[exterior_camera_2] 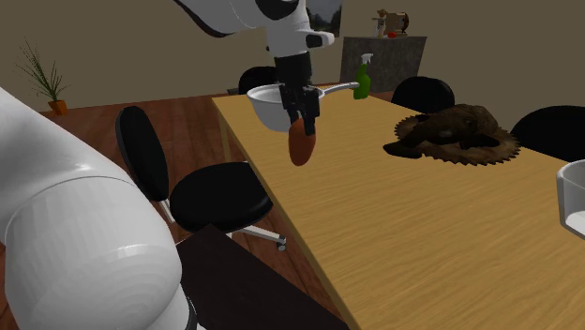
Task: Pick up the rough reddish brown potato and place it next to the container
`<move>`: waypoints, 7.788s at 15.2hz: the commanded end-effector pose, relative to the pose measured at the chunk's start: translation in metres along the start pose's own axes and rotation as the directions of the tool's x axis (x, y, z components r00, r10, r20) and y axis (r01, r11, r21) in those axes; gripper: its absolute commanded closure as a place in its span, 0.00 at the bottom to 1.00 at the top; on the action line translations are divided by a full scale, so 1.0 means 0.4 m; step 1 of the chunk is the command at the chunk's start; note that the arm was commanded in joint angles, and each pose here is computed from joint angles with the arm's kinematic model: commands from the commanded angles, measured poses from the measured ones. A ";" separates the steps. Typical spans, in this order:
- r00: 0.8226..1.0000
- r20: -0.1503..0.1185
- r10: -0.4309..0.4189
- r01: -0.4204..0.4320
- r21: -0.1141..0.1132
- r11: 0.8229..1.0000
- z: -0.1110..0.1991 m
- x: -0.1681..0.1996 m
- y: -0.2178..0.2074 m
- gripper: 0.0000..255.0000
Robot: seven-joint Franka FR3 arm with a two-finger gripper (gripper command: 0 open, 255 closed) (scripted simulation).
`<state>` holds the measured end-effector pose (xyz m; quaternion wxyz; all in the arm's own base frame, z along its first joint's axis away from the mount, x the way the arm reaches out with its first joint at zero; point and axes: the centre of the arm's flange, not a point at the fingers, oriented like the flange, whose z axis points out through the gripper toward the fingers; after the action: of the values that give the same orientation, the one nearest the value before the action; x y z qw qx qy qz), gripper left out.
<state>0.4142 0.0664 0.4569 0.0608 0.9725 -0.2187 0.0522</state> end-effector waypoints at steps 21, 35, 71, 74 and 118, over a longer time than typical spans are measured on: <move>1.000 0.000 0.000 0.000 0.000 1.000 -0.138 0.117 0.262 1.00; 1.000 0.000 0.000 0.000 0.000 1.000 -0.076 0.280 0.690 1.00; 1.000 0.000 0.000 0.000 0.000 1.000 0.179 0.554 1.447 1.00; 1.000 0.000 0.000 0.000 0.000 1.000 0.218 0.549 1.443 1.00; 1.000 0.000 0.000 0.000 0.000 1.000 0.344 0.517 1.419 0.00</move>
<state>0.3652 -0.5486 0.4017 0.0609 0.9725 -0.2188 0.0520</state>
